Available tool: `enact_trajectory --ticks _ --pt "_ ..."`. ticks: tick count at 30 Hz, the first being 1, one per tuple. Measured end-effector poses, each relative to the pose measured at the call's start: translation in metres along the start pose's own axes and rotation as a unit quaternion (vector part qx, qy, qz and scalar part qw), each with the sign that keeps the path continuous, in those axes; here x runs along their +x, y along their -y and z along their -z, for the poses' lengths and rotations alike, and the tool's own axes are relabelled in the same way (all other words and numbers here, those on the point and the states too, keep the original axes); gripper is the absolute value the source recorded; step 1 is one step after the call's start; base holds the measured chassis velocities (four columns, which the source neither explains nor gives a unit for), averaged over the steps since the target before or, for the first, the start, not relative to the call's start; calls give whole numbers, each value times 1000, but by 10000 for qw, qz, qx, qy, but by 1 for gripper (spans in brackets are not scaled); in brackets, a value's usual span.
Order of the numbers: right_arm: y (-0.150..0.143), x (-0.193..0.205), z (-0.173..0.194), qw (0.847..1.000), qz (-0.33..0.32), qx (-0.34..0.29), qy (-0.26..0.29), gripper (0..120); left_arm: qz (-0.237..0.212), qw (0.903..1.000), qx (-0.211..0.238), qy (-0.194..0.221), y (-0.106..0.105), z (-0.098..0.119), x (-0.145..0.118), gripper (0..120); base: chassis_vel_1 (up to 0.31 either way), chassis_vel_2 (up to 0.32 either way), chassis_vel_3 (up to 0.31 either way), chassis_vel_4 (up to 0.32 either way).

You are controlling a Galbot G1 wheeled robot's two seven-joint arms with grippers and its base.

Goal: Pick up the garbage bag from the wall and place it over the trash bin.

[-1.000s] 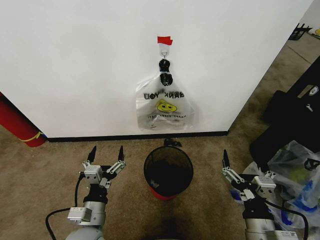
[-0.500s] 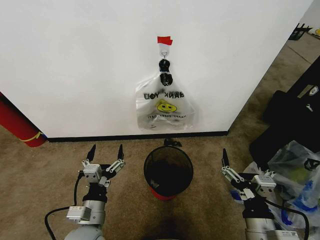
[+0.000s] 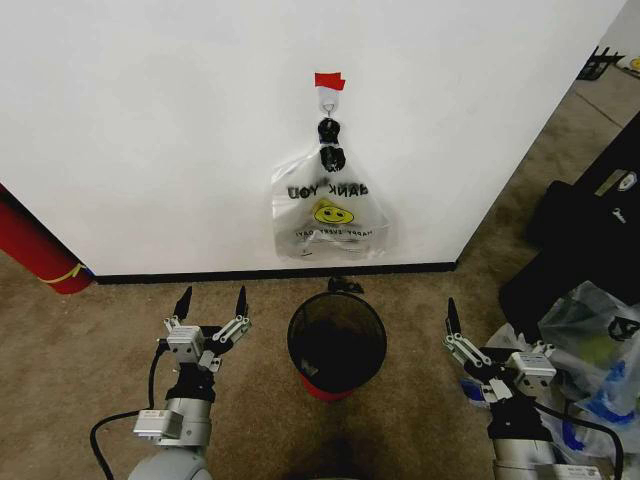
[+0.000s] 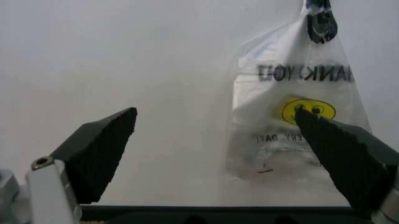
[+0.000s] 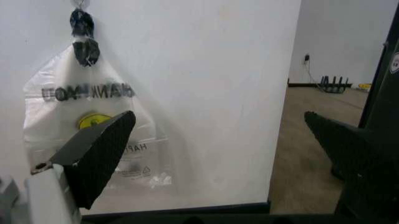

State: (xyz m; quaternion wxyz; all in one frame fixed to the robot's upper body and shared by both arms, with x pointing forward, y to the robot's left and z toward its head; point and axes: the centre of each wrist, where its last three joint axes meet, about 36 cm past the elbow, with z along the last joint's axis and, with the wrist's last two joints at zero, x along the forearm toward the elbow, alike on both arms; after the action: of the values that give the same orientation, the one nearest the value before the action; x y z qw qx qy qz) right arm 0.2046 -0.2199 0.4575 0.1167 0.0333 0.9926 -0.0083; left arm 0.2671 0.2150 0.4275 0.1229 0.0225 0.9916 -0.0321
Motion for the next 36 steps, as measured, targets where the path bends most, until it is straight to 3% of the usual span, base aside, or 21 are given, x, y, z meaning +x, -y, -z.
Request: enact_trajectory --ticks 36 --pt "-2 -2 -4 10000 -49 -4 15 100 -30 10000 -64 -35 1 -10 -2 100 0 0 0 0"
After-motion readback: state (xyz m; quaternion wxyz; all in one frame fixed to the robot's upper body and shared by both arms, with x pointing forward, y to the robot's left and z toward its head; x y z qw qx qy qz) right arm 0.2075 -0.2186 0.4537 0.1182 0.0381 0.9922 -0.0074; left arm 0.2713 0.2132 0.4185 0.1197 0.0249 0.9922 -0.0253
